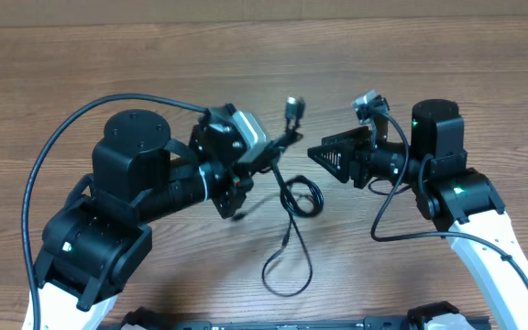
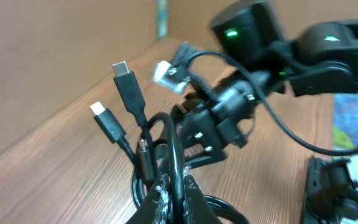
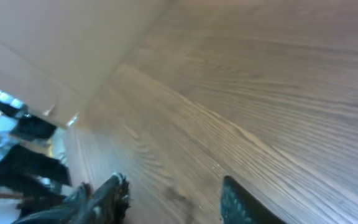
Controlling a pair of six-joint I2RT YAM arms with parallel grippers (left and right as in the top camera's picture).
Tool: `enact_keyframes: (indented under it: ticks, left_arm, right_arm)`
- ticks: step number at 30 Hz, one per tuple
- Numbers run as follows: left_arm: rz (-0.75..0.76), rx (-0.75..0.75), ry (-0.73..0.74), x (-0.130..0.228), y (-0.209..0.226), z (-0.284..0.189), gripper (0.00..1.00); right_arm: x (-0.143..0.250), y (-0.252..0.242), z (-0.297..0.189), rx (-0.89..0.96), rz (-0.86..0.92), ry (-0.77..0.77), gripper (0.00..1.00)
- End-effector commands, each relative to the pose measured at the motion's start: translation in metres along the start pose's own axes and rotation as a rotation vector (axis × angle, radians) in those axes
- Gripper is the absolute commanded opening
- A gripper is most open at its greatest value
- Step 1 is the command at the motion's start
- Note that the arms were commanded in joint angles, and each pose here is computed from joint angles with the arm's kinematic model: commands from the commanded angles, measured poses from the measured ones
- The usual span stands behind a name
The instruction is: Untangle cables
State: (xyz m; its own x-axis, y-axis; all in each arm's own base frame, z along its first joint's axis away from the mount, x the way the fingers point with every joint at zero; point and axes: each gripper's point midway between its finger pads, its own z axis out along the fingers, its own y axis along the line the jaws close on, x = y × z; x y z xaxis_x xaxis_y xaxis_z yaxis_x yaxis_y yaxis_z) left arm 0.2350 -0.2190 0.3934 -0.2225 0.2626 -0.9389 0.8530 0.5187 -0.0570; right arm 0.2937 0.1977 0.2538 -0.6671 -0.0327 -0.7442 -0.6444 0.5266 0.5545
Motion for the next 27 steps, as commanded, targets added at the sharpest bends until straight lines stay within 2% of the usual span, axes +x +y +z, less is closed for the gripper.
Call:
enact_keyframes:
  ticks: [1,6,11,17,23,27]
  left_arm:
    - [-0.089,-0.071,-0.023,-0.010,0.011,-0.006,0.04]
    - [-0.176,-0.062,0.000,-0.004,0.014,0.003,0.04]
    - [-0.193,0.050,0.010,-0.004,0.001,0.014,0.04]
    - [-0.197,0.104,0.010,-0.004,-0.003,0.021,0.04]
    - [-0.187,0.179,-0.013,-0.011,-0.015,0.020,0.04]
    - [-0.234,0.202,-0.004,-0.010,-0.018,0.022,0.04]
  right_arm:
    - [-0.004,0.024,-0.002,-0.136,0.057,0.001,0.49]
    - [-0.018,0.048,-0.008,-0.267,-0.050,-0.041,0.50]
    - [-0.034,0.054,-0.010,-0.280,-0.142,-0.102,0.53]
    - [-0.042,0.065,-0.014,-0.324,-0.215,-0.134,0.57]
    - [-0.050,0.070,-0.017,-0.335,-0.276,-0.171,0.57]
    - [-0.059,0.075,-0.021,-0.342,-0.341,-0.213,0.56]
